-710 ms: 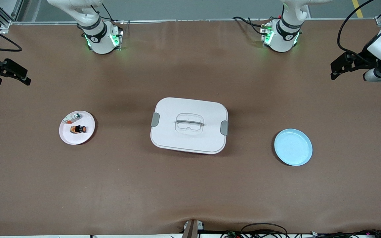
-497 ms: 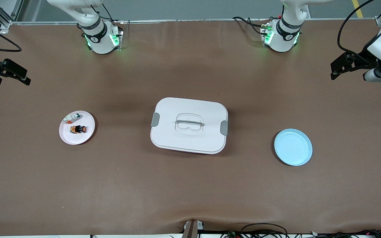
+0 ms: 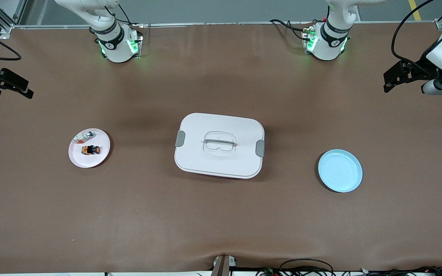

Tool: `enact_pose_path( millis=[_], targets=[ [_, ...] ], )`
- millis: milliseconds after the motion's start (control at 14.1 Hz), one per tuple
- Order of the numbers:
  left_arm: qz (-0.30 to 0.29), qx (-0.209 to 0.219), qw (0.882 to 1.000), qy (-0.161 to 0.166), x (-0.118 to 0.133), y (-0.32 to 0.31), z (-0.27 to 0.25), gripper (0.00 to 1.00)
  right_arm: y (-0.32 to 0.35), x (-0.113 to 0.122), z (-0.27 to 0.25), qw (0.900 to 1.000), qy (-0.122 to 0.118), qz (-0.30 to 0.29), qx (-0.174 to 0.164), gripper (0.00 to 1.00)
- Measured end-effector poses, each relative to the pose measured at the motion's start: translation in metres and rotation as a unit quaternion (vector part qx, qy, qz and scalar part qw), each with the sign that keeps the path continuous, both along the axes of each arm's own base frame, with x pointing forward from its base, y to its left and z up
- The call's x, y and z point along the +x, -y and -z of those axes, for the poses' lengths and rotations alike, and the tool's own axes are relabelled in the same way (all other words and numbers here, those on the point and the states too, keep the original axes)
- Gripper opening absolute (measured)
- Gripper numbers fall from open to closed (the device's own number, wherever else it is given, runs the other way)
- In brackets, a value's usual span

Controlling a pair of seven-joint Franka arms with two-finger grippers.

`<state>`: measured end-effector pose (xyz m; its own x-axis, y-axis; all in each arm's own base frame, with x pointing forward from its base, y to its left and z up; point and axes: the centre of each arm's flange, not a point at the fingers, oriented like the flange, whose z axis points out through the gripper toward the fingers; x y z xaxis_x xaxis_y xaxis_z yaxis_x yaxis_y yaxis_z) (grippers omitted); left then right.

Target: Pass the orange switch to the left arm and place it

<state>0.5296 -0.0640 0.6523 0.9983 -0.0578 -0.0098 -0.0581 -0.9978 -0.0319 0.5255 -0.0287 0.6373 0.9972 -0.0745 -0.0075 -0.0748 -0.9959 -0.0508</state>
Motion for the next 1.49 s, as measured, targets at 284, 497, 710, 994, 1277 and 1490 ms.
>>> enact_pose_path(
  millis=[284,497,710,994,1277,1490],
  targets=[
    [0.0,0.0,1.0,-0.002,0.001,0.0,0.002,1.0,0.0,0.0,0.0,1.0,-0.001,0.003,0.001,1.0],
    [-0.001,0.0,1.0,-0.005,0.003,-0.001,0.005,1.0,-0.002,0.0,0.0,1.0,-0.002,0.007,0.001,1.0],
    [-0.001,0.0,1.0,-0.008,0.005,-0.001,0.008,1.0,-0.002,0.0,0.0,1.0,-0.002,0.007,0.001,1.0],
    [-0.001,0.0,1.0,-0.009,0.005,-0.001,0.01,1.0,-0.002,0.0,0.0,1.0,-0.002,0.007,0.001,1.0],
    [-0.001,0.0,1.0,-0.009,0.005,-0.001,0.01,1.0,-0.002,-0.001,0.002,1.0,-0.011,0.007,0.001,1.0],
    [-0.001,0.0,1.0,-0.009,0.005,-0.001,0.01,1.0,-0.001,0.004,0.02,0.999,-0.037,0.007,0.002,1.0]
  ],
)
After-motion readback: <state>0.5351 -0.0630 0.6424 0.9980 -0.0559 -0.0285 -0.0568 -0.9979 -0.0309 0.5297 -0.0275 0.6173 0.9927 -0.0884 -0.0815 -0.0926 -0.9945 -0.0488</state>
